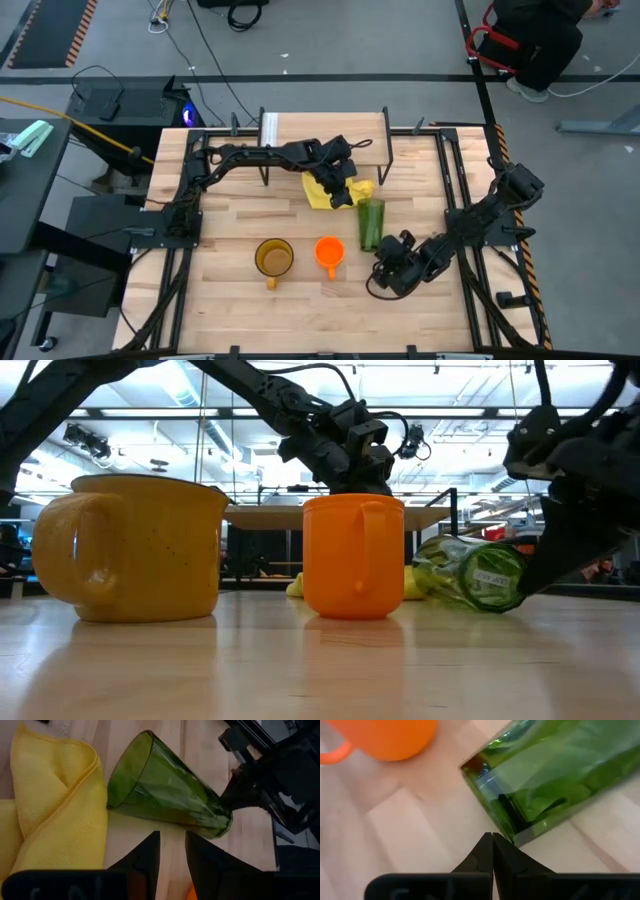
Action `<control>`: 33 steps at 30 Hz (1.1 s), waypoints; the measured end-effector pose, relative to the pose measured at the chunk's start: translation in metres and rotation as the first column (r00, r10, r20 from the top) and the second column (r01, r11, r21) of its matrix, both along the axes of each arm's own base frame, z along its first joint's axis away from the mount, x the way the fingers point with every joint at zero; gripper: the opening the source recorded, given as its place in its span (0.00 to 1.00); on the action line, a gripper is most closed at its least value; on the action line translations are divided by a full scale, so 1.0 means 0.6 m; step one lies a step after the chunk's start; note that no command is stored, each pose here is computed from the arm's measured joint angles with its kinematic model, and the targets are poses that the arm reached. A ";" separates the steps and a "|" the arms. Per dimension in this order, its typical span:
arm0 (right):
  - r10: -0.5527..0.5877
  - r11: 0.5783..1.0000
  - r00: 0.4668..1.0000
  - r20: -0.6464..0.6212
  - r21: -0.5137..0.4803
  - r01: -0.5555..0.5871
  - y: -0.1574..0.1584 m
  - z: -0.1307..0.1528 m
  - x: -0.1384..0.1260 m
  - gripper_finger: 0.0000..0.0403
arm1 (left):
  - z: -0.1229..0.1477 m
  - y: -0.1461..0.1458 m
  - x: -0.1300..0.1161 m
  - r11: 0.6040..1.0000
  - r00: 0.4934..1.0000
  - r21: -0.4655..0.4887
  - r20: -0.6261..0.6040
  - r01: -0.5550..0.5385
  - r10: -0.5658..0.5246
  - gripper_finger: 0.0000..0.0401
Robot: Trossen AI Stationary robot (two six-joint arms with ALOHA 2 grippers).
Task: Stack small to large cups/mugs on shelf
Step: Put the green cup on the shelf
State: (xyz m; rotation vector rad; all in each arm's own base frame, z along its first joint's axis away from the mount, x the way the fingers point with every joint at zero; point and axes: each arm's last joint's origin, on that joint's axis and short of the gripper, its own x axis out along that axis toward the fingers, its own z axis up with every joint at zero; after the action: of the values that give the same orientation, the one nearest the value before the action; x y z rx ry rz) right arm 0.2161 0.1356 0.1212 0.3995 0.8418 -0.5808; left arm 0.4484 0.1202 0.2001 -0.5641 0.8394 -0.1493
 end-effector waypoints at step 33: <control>-0.135 0.988 0.990 0.050 -0.070 0.138 0.028 -0.001 -0.064 0.02 | -0.032 -0.019 0.018 0.999 0.999 0.015 -0.026 -0.032 0.033 0.26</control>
State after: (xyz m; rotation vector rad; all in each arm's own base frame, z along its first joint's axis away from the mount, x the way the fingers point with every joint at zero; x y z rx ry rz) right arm 0.1780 0.1521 0.1206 0.4041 0.7516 -0.7248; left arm 0.4595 0.1088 0.1809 -0.5666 0.8561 -0.1059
